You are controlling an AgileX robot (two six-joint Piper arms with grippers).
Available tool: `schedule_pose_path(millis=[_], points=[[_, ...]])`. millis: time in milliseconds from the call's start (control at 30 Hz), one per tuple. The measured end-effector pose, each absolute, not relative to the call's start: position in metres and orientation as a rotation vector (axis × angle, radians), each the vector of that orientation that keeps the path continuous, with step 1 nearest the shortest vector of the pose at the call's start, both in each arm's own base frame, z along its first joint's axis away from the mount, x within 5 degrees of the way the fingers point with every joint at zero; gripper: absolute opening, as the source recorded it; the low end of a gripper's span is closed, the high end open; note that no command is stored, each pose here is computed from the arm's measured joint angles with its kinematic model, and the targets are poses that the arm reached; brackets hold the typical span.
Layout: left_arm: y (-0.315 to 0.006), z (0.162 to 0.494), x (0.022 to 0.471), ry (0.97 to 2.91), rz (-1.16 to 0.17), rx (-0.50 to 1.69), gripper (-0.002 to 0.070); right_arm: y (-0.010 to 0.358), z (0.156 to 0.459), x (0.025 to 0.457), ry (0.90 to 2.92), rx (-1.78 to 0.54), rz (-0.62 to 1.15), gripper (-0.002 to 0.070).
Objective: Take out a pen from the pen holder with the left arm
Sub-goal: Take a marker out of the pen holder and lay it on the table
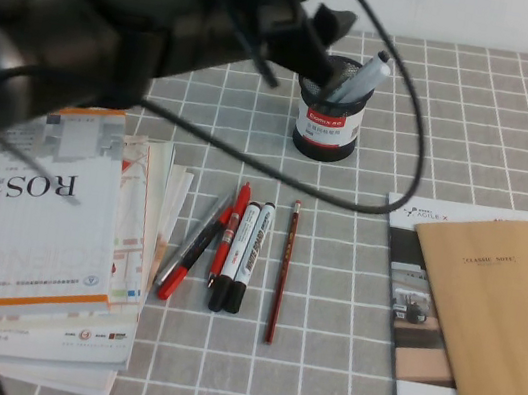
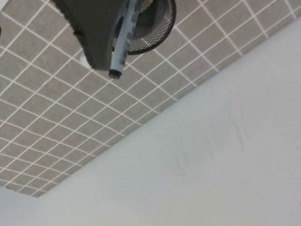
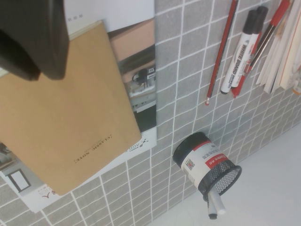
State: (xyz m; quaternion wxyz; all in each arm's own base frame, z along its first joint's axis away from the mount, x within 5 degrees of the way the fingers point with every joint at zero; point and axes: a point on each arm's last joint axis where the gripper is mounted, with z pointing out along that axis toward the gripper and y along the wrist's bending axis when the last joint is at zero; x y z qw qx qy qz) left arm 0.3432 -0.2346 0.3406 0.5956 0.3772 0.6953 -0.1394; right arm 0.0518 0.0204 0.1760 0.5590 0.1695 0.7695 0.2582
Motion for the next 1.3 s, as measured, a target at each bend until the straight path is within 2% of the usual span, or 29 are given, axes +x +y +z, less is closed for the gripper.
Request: schedule_pose_path(millis=[200, 400, 600, 933, 1300], points=[[-0.276, 0.320, 0.371, 1.621, -0.376, 0.875, 0.0371, 0.020, 0.176, 0.052, 1.814, 0.400, 0.609, -0.0013], [-0.302, 0.279, 0.397, 1.662, -0.378, 0.907, 0.0371, 0.020, 0.176, 0.052, 1.814, 0.400, 0.609, -0.0013], [-0.306, 0.249, 0.409, 1.697, -0.315, 0.933, 0.0371, 0.020, 0.176, 0.052, 1.814, 0.400, 0.609, -0.0013], [-0.307, 0.233, 0.416, 1.704, -0.245, 0.959, 0.0390, 0.020, 0.176, 0.052, 1.814, 0.400, 0.609, -0.0013], [-0.317, 0.225, 0.431, 1.679, -0.239, 0.953, 0.0391, 0.020, 0.176, 0.052, 1.814, 0.400, 0.609, -0.0013]])
